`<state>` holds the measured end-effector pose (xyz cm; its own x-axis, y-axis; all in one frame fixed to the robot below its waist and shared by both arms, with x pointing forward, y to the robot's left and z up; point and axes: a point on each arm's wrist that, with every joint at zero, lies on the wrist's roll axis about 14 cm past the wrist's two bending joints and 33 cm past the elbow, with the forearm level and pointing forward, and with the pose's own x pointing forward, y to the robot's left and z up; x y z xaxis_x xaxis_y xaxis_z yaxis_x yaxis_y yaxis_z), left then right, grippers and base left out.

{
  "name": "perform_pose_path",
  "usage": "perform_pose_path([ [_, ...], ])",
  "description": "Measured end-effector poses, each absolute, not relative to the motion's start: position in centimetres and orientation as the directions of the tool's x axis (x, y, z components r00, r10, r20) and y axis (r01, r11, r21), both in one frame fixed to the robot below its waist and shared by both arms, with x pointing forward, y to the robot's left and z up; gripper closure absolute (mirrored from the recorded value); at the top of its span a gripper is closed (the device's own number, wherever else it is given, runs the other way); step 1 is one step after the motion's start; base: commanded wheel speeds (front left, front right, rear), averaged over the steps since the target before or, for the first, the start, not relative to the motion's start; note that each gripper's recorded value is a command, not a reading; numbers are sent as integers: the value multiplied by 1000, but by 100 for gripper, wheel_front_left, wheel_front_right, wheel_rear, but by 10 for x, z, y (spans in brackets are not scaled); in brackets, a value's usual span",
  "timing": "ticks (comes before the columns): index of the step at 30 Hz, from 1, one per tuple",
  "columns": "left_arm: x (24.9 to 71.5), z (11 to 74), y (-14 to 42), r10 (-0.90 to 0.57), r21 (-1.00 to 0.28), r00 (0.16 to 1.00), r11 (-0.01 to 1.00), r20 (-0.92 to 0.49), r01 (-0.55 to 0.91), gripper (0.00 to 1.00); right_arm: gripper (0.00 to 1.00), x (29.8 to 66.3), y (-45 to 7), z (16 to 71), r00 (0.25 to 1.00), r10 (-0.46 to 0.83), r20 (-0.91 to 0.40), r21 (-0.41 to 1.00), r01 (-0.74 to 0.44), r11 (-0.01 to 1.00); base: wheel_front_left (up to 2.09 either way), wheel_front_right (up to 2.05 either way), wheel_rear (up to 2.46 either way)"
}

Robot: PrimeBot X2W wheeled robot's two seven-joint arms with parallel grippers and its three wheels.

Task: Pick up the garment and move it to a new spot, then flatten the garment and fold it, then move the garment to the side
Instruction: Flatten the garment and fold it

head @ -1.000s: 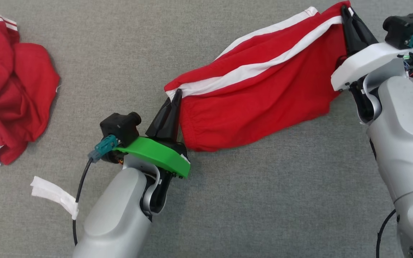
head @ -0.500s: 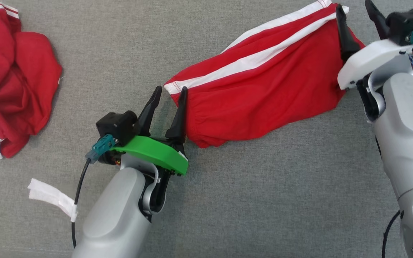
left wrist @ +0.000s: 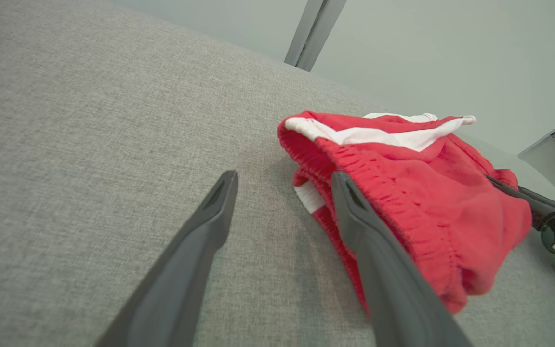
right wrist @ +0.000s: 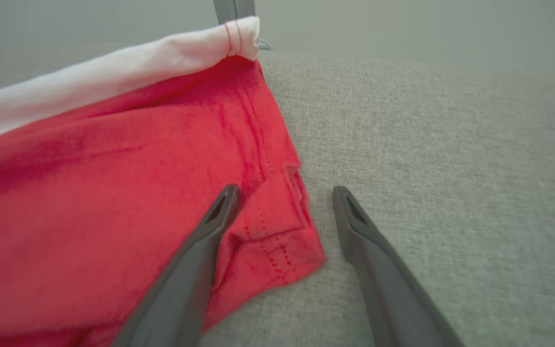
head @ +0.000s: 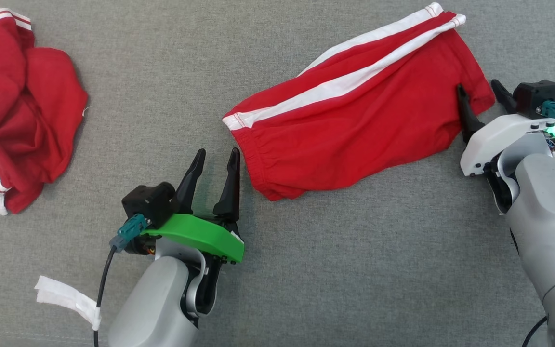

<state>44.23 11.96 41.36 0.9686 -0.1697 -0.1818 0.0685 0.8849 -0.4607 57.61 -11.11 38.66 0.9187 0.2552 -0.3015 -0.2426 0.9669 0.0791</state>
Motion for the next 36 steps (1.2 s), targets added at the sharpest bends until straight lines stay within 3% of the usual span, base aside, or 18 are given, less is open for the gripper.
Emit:
perform_pose_path([
  [1, 442, 414, 121, -167, -460, 969, 886, -182, 66, 0, 100, 576, -110, 385, 916, 253, -312, 94, -235, 967, 0, 0, 0],
  [12, 430, 421, 129, -135, -422, 976, 905, -173, 50, 0, 100, 552, -127, 389, 929, 193, -315, 205, -131, 970, 0, 0, 0],
  [27, 387, 430, 126, -126, -434, 978, 900, -167, 42, 0, 100, 453, -209, 392, 953, 0, -303, 296, 94, 951, 0, 0, 0],
  [32, 379, 434, 123, -133, -435, 979, 899, -157, 52, 0, 100, 446, -216, 411, 969, -17, -246, 295, 92, 951, 0, 0, 0],
  [36, 377, 435, 121, -139, -435, 978, 899, -155, 59, 0, 100, 459, -194, 437, 987, 35, -158, 302, 14, 953, 0, 0, 0],
])
